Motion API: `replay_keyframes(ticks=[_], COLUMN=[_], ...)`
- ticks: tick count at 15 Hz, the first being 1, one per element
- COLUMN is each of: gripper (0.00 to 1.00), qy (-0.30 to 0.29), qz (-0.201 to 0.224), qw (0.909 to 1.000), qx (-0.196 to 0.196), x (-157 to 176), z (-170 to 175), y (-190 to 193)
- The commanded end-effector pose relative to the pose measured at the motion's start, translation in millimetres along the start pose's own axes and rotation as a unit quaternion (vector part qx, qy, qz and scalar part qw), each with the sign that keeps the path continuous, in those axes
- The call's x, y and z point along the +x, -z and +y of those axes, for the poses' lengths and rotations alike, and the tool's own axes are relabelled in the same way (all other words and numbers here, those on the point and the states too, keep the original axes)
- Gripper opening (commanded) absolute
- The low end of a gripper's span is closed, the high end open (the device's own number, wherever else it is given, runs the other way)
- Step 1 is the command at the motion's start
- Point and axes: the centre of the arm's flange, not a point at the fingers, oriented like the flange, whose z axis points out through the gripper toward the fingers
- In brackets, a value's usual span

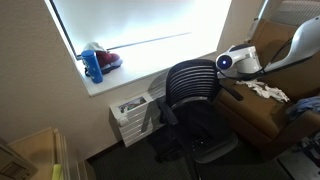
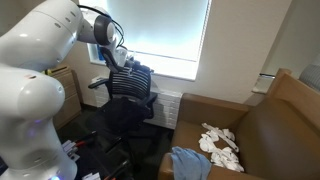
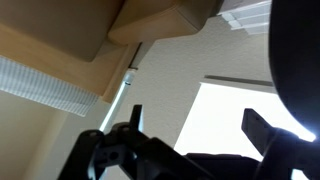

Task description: Push the chair against the wall

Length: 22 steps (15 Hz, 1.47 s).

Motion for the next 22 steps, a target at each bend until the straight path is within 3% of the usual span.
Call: replay_keyframes(ticks=[1,5,6,8,11,14,15,17,19,22], gripper=[1.00,1.00,1.00,1.00,1.00,1.00,1.00,1.00,1.00,1.00], qy=[0.022,0.040,0.014,0.021,0.052,0.082,0.090,0.078,0.085,0.042], qz=[-0.046,-0.079,-0.049,-0.057,-0.113,-0.157,-0.166,-0.155,-0.161,-0.073], qw=[0.9954,0.9807,0.9883,0.9866,0.9631,0.9397,0.9362,0.9441,0.9425,0.9560], qx=[0.081,0.175,0.144,0.151,0.239,0.293,0.297,0.281,0.280,0.281], x=[9.6,6.4,8.9,5.6,-10.7,-22.6,-28.0,-31.8,-40.0,-44.0], z=[18.5,21.2,-1.2,0.7,-11.6,-29.6,-37.0,-30.4,-35.3,-45.5], y=[17.0,24.8,22.2,19.1,36.1,52.5,51.3,56.5,53.7,54.5])
